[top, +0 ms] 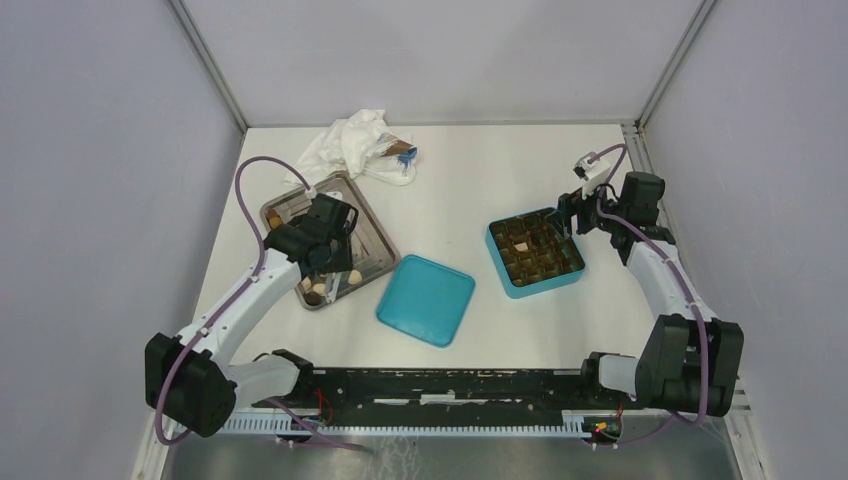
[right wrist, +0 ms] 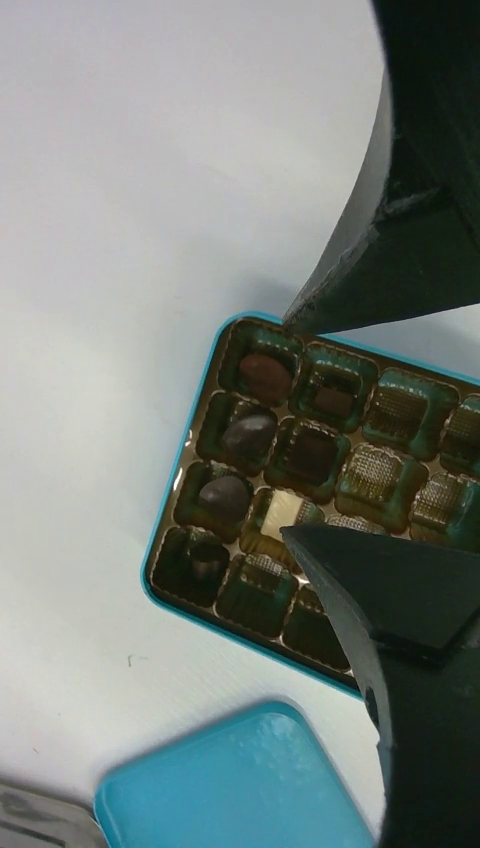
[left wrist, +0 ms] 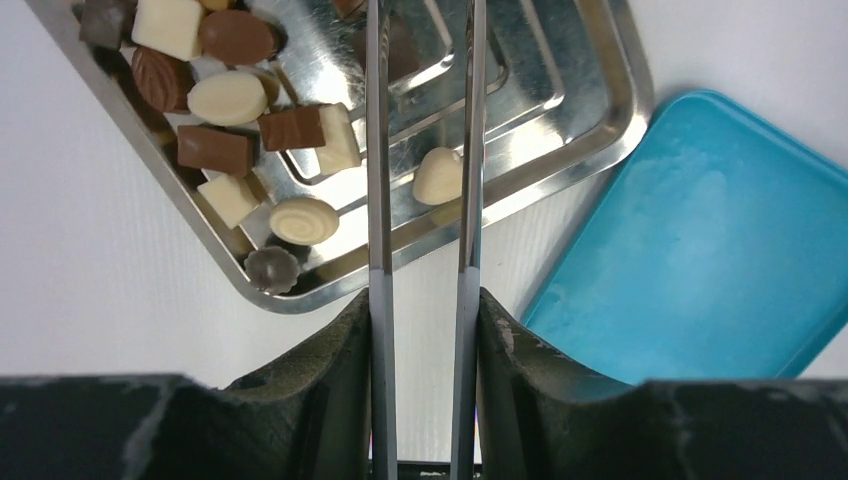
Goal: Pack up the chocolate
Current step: Pick up the fake chocolate from the plate.
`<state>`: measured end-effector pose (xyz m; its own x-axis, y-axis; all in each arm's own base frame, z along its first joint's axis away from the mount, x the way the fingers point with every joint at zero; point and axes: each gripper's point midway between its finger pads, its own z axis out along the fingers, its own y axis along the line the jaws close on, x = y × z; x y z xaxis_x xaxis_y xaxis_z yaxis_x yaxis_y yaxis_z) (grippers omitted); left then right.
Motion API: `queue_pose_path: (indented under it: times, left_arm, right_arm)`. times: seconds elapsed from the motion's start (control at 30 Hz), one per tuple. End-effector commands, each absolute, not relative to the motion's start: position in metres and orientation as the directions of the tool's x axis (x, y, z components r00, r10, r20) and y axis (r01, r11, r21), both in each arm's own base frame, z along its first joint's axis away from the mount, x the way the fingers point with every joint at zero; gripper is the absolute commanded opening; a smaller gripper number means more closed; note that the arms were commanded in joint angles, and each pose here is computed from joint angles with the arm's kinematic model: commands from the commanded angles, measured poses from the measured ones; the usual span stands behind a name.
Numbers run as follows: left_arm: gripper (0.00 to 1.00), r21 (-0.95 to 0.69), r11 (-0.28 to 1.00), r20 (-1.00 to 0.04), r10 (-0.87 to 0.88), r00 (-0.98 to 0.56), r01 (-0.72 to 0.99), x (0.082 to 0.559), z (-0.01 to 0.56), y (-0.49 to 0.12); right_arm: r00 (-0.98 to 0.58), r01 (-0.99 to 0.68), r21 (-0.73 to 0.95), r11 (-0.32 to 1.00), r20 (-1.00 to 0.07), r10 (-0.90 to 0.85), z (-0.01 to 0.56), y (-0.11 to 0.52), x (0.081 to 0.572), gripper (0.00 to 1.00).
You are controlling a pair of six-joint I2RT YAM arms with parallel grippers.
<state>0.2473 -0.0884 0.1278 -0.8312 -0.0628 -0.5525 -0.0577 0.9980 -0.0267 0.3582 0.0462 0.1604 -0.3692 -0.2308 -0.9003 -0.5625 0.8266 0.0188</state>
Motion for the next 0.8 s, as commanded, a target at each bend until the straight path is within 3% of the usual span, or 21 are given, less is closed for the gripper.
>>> queue_pose_path:
  times: [0.0, 0.77]
  left_arm:
    - [0.43, -0.031, 0.996, -0.568, -0.084, -0.819, -0.081, 0.253, 0.145, -0.084]
    - [0.48, 0.049, 0.983, -0.495, -0.127, -0.860, -0.174, 0.240, 0.130, -0.069]
  right_arm:
    - [-0.377, -0.634, 0.066, 0.770, -0.896, -0.234, 0.148, 0.058, 0.354, 0.75]
    - [-0.395, -0.666, 0.102, 0.739, -0.888, -0.233, 0.140, 0.069, 0.349, 0.75]
